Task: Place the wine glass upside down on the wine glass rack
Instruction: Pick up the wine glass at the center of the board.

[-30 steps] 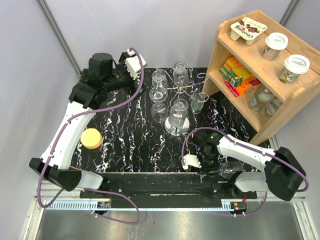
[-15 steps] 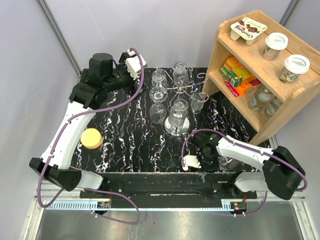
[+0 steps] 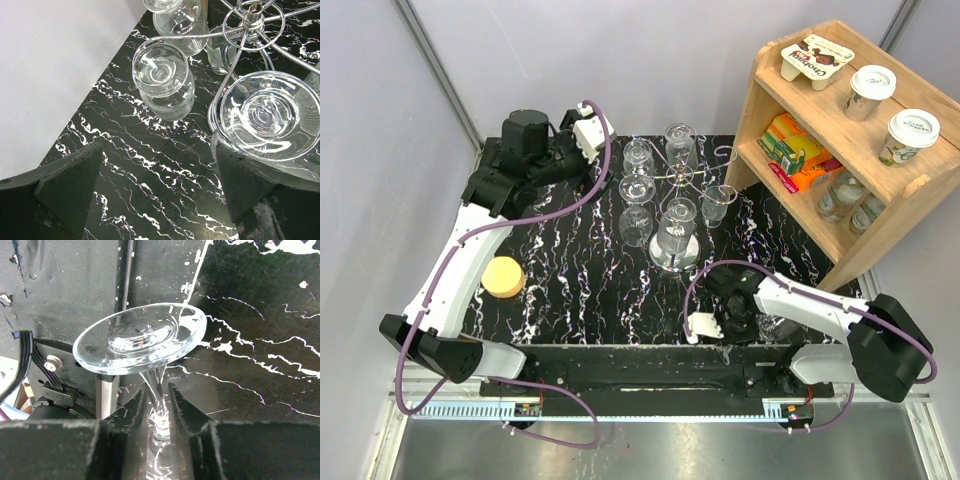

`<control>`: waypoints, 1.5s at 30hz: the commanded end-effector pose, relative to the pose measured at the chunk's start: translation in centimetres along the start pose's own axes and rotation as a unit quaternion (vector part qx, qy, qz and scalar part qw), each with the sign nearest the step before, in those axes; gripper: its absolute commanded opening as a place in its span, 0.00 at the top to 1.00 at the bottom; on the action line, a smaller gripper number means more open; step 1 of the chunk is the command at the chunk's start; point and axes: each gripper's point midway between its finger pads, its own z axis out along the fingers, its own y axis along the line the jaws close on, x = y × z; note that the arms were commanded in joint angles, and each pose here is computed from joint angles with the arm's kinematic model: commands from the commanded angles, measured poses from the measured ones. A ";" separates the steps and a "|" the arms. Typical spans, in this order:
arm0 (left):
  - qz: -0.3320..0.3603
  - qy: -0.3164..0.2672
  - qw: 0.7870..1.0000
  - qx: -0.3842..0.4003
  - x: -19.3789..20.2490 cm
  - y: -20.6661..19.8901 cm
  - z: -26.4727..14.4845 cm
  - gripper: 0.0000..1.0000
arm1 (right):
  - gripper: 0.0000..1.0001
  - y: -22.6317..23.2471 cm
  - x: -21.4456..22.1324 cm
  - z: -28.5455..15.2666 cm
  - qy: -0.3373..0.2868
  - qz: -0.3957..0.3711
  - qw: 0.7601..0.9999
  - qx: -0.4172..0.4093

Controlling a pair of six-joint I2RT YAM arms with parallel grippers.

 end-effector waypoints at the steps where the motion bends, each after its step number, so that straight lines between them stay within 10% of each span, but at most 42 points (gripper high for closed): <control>1: 0.019 -0.027 0.999 -0.027 -1.7 0.8 -1.5 0.01 | 1.00 -3.1 -0.8 0.3 -0.012 -0.037 0.997 0.065; 22: 0.023 -0.031 0.999 -0.031 -1.7 0.8 -1.7 0.01 | 1.00 -6.5 -6.9 -8.1 -0.135 -0.014 0.974 0.180; 45: 0.024 -0.047 0.998 -0.038 -3.0 1.0 -2.6 0.01 | 1.00 -9.3 -6.7 -22.8 -0.294 0.137 0.851 0.414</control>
